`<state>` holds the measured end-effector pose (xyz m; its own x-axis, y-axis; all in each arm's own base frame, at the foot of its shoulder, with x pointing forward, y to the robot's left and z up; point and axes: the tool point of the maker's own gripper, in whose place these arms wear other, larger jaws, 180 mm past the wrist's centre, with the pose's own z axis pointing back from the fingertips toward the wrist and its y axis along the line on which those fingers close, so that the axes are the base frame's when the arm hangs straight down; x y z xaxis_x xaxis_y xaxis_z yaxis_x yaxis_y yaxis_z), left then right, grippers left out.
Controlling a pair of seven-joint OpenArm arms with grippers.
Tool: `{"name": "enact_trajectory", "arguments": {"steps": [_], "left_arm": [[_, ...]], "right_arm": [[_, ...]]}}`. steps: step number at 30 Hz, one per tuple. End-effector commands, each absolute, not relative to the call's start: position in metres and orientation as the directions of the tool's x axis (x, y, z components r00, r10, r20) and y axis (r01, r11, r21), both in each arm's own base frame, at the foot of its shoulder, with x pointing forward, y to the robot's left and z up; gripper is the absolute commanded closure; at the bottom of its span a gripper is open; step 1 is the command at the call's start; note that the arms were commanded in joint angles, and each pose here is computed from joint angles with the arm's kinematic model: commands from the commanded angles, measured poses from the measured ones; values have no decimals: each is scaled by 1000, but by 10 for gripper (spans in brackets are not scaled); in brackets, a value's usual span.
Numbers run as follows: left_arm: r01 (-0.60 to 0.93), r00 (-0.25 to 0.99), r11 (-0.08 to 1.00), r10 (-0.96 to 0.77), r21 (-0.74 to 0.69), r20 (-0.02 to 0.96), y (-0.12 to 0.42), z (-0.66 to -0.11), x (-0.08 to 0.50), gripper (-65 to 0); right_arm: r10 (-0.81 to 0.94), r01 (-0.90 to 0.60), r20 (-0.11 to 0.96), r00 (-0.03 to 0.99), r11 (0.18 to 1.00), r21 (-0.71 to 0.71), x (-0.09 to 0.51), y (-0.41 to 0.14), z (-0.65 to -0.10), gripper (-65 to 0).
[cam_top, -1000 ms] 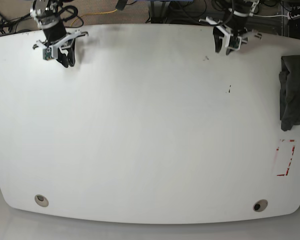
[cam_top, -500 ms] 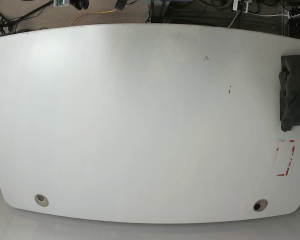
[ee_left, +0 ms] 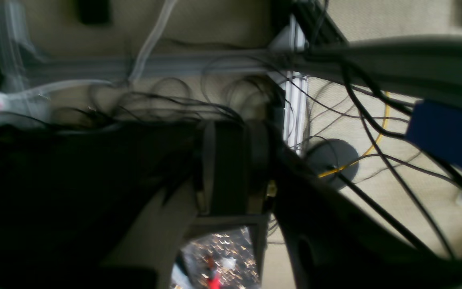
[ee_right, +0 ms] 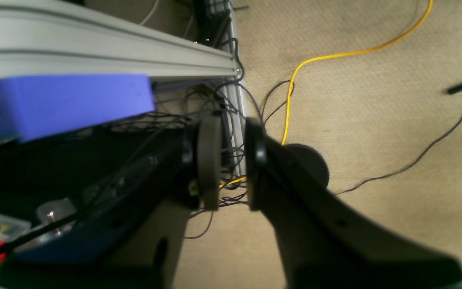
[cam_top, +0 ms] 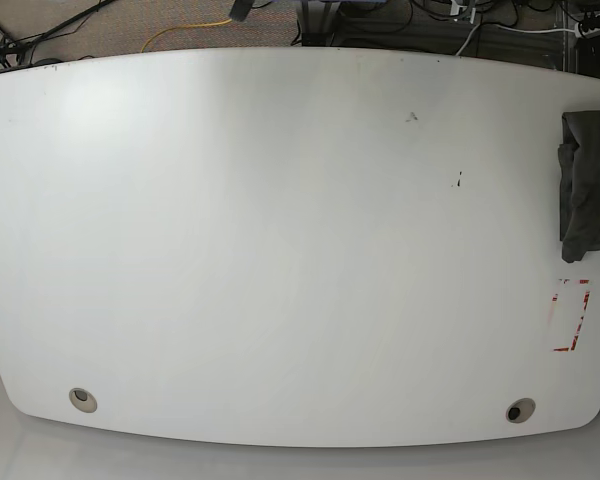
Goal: Fold the T-shirt properly
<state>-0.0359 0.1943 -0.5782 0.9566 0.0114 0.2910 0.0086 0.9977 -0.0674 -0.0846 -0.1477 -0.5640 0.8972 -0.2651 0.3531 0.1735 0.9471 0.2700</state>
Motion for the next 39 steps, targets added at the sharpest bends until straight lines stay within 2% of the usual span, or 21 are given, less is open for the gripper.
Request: {"name": "enact_trajectory", "arguments": {"steps": [1,5,8,11,17,20,23,39], "left_arm": [[3,971,998,14,-70,240,200,-594,-43,-107],[7,991,995,7,-98,136,191,-616,-67,-104],[13,989,993,4,-114,149,184,-628,-57,-104],[4,994,993,10,-121,112,181,-638,-63,-104],[-35,998,999,36,-15,54,201,-652,-51,-104],[30,997,999,-29,-20,66,196,-656,-22,-104],[54,998,999,-54,5,12,200,-658,-24,-104],[44,999,998,-45,49,14,198,-659,-22,-107]], "right_arm": [[-244,167,323,914,955,246,-88,-154,-578,-101],[-218,149,296,930,959,239,-74,-158,-598,-101],[-216,146,280,935,957,252,-64,-154,-609,-103],[-199,138,255,946,962,237,-58,-158,-618,-106],[-146,116,203,968,981,154,-45,-186,-633,-108],[-136,105,195,971,982,159,-33,-187,-639,-108],[-113,83,177,978,983,166,-27,-185,-643,-108],[-35,5,157,987,982,190,-25,-167,-647,-108]]}}
